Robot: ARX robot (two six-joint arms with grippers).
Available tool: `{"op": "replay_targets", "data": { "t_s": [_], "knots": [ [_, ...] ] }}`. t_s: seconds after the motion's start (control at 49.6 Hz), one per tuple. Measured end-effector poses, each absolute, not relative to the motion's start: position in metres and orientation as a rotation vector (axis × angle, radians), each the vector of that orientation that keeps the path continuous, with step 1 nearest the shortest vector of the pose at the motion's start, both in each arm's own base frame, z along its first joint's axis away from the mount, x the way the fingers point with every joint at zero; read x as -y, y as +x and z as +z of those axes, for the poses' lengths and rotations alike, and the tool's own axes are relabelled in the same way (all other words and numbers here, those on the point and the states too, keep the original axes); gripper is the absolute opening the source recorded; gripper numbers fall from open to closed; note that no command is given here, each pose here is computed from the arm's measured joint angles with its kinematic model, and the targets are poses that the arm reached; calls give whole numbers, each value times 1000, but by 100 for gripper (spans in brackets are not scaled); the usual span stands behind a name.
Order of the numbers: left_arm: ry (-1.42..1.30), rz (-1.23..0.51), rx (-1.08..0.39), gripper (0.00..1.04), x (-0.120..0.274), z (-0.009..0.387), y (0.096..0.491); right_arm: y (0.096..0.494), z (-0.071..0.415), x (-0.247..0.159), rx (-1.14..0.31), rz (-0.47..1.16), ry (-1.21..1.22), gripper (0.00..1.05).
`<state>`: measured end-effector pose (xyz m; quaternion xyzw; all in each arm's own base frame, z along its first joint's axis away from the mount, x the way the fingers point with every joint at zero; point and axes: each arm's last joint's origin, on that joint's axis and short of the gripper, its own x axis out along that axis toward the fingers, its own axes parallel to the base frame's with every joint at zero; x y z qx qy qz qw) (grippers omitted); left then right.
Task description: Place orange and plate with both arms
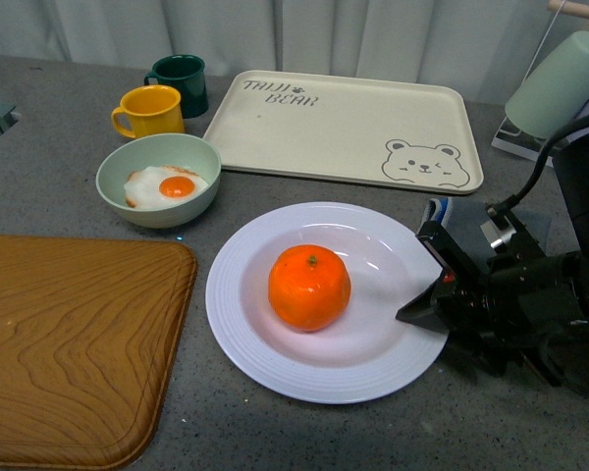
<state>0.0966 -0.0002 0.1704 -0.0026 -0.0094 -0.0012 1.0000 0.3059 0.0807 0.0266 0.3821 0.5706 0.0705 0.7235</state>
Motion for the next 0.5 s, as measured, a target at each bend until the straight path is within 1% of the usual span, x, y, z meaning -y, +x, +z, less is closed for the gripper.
{"op": "replay_targets", "data": {
  "t_s": [0.101, 0.242, 0.504],
  "knots": [
    [-5, -2, 19, 98, 0, 170, 97, 309, 33, -81, -1234, 189, 836, 10],
    [-5, -2, 19, 98, 0, 170, 97, 315, 45, -81, -1163, 262, 847, 4],
    [-5, -2, 19, 98, 0, 170, 97, 321, 61, -74, -1024, 327, 890, 4]
  ]
}}
